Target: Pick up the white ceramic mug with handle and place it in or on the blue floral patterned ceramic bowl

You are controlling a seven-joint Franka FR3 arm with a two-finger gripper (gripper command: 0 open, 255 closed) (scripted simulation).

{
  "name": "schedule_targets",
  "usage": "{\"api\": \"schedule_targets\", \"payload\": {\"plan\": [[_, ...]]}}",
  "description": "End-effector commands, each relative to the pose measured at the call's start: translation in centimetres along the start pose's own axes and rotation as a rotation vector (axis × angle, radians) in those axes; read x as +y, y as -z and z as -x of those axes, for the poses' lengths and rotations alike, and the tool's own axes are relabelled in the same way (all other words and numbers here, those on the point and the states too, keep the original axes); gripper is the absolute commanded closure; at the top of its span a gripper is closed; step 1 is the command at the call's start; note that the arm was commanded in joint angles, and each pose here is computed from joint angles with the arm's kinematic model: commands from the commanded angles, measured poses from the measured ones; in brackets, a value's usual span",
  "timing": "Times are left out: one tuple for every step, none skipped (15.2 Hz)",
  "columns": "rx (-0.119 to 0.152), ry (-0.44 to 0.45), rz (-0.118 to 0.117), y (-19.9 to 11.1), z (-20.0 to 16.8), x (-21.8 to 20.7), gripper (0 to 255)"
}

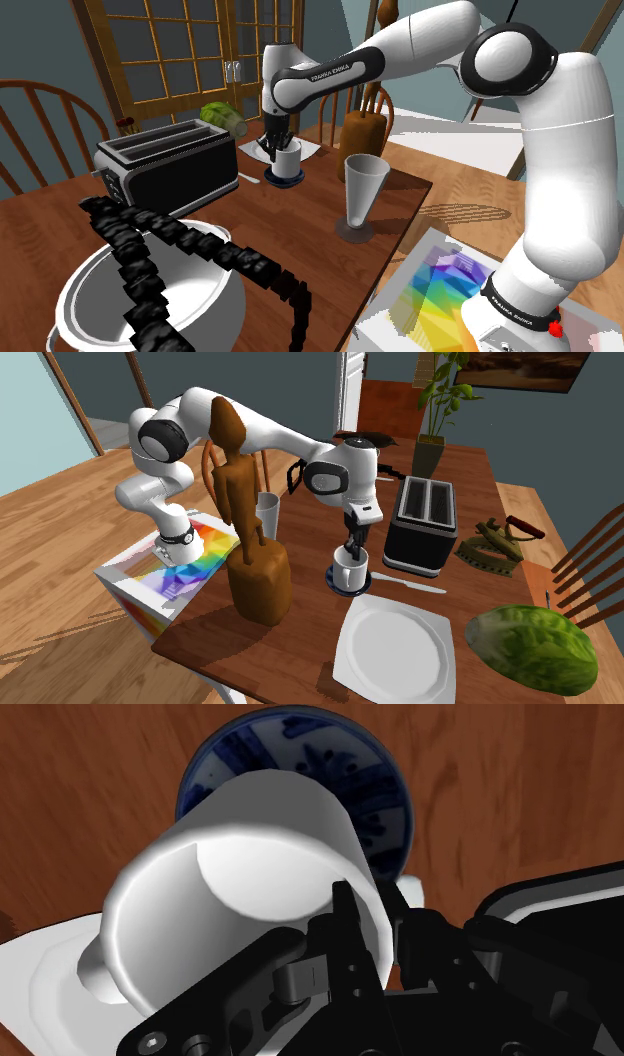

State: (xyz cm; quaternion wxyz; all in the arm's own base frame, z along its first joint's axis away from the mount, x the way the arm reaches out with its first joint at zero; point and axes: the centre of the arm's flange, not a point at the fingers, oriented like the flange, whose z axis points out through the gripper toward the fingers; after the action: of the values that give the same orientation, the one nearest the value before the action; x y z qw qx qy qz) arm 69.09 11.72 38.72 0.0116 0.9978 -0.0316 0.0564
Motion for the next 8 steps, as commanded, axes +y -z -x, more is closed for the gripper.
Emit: {"api": "schedule_targets", "payload": {"plan": [[0.001, 0.0, 0.0, 0.0, 0.0, 0.0, 255], [0.001, 0.0, 0.0, 0.0, 0.0, 0.0, 0], [0.001, 0.0, 0.0, 0.0, 0.0, 0.0, 0], [0.001, 0.0, 0.0, 0.0, 0.0, 0.0, 0], [0.001, 0.0, 0.0, 0.0, 0.0, 0.0, 0], [0.001, 0.0, 0.0, 0.0, 0.0, 0.0, 0], [0.001, 0.0, 0.0, 0.0, 0.0, 0.0, 0], [0.001, 0.0, 0.0, 1.3, 0.0, 0.0, 0]]}}
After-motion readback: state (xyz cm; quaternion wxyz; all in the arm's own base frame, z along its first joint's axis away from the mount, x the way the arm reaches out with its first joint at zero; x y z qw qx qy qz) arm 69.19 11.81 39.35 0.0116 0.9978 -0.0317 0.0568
